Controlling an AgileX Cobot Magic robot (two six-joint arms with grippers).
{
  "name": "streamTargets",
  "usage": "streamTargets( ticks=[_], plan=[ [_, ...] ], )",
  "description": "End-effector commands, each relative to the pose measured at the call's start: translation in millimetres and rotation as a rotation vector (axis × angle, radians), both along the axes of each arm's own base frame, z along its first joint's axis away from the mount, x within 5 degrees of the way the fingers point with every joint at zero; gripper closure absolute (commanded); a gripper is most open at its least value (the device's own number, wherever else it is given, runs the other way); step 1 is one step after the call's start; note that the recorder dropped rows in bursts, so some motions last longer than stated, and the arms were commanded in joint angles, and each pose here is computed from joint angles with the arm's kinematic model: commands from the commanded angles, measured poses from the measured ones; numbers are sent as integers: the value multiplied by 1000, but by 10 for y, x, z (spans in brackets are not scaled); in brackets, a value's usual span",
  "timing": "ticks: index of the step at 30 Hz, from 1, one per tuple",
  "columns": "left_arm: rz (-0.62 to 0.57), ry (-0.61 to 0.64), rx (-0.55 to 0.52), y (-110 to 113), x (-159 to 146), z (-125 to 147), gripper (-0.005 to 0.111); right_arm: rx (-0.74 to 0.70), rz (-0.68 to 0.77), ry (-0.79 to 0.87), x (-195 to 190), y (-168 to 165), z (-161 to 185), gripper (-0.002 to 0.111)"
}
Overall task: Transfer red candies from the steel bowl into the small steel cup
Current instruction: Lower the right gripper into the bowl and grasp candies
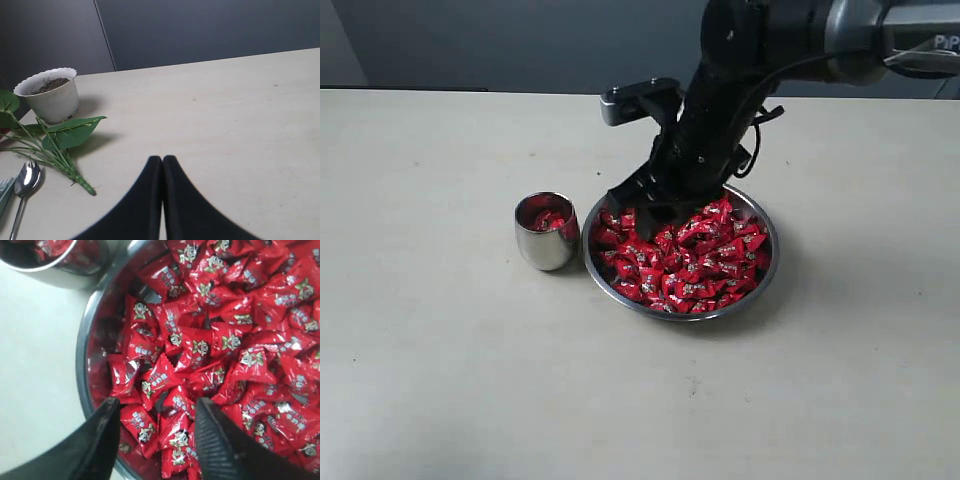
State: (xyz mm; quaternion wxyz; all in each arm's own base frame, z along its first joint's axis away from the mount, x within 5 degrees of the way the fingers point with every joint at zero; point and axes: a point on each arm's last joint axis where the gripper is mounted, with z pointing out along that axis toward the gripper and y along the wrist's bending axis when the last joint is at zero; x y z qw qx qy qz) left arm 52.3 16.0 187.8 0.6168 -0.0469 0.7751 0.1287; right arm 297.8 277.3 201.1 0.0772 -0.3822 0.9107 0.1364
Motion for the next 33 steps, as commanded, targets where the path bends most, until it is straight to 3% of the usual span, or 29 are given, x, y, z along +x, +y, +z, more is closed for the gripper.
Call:
streamTargets(
  ticks=[1,12,23,33],
  plan=[
    [-2,-9,1,-1,1,-5,106,-2,-12,-40,-95,-133,-20,62],
    [-2,-9,1,-1,1,-5,106,-24,-27,-26,-288,-308,-164,62],
    [-1,-7,0,-1,0,-7,106,45,-63,-86,-209,-239,-215,62],
    [-1,-7,0,-1,0,-7,106,-69,-18,-43,-176,-263,-554,62]
  ],
)
